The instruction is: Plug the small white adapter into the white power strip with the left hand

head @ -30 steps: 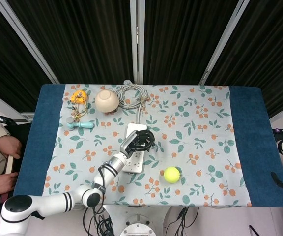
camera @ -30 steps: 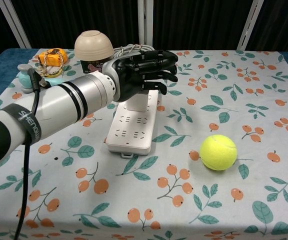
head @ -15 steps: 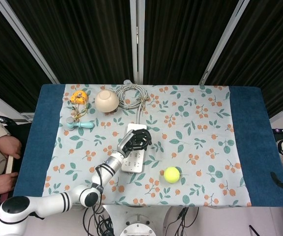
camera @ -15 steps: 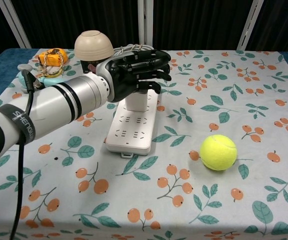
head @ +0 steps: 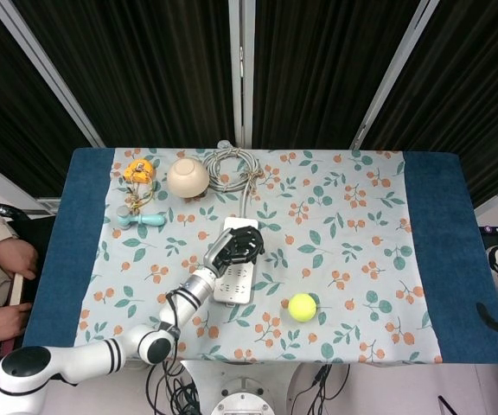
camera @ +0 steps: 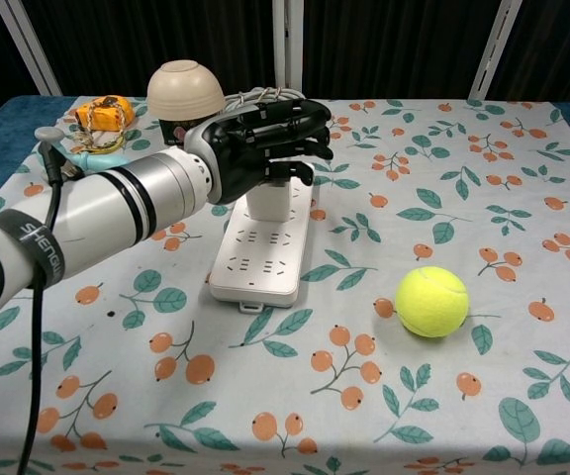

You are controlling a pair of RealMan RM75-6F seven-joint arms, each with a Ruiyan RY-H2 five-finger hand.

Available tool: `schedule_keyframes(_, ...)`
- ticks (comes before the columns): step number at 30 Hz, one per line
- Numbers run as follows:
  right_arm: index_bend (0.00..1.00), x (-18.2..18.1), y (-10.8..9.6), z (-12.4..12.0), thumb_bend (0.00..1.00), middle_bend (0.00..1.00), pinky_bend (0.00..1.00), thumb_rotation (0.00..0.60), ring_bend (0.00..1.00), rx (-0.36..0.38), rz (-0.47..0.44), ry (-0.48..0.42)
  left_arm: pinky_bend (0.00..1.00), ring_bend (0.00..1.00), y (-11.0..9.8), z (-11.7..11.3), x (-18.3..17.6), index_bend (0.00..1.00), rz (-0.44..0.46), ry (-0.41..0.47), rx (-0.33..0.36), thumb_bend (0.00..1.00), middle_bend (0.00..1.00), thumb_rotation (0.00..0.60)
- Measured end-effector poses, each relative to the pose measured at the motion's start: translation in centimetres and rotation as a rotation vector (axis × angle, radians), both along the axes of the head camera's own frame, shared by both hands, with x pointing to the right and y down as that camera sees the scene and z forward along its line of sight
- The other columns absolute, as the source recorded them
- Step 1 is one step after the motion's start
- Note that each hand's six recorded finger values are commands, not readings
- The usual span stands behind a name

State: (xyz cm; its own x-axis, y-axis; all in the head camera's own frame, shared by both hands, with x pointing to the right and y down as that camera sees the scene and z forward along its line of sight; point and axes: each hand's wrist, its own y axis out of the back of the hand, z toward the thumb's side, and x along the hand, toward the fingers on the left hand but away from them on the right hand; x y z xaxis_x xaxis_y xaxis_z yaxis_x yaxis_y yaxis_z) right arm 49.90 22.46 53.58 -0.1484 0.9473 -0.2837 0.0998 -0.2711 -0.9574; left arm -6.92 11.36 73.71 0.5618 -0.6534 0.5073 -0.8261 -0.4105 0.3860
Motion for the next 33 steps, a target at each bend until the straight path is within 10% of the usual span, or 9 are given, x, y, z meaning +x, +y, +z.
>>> schedule_keyframes(10, 0.00, 0.2, 0.1, -0.1, 0.16, 0.18, 0.07, 0.600, 0.00, 0.003, 0.004, -0.001, 0.62, 0.48, -0.8, -1.5, 0.1, 0.57, -0.016, 0.037, 0.038, 0.43, 0.59, 0.600)
schedule_keyframes(22, 0.00, 0.2, -0.2, -0.1, 0.15, 0.18, 0.07, 0.600, 0.00, 0.004, -0.018, -0.008, 0.60, 0.42, -4.3, -6.1, -2.5, 0.53, -0.020, -0.004, 0.285, 0.43, 0.53, 0.600)
schedule_keyframes(28, 0.00, 0.1, -1.0, -0.2, 0.15, 0.17, 0.07, 0.600, 0.00, 0.001, -0.046, -0.011, 0.49, 0.38, -6.3, -8.0, -7.1, 0.48, 0.002, -0.235, 0.527, 0.43, 0.47, 0.600)
schedule_keyframes(33, 0.00, 0.0, -1.6, 0.2, 0.15, 0.15, 0.07, 0.600, 0.00, -0.004, -0.065, -0.023, 0.32, 0.29, -7.3, -9.5, -13.2, 0.40, 0.032, -0.609, 0.772, 0.39, 0.41, 0.600)
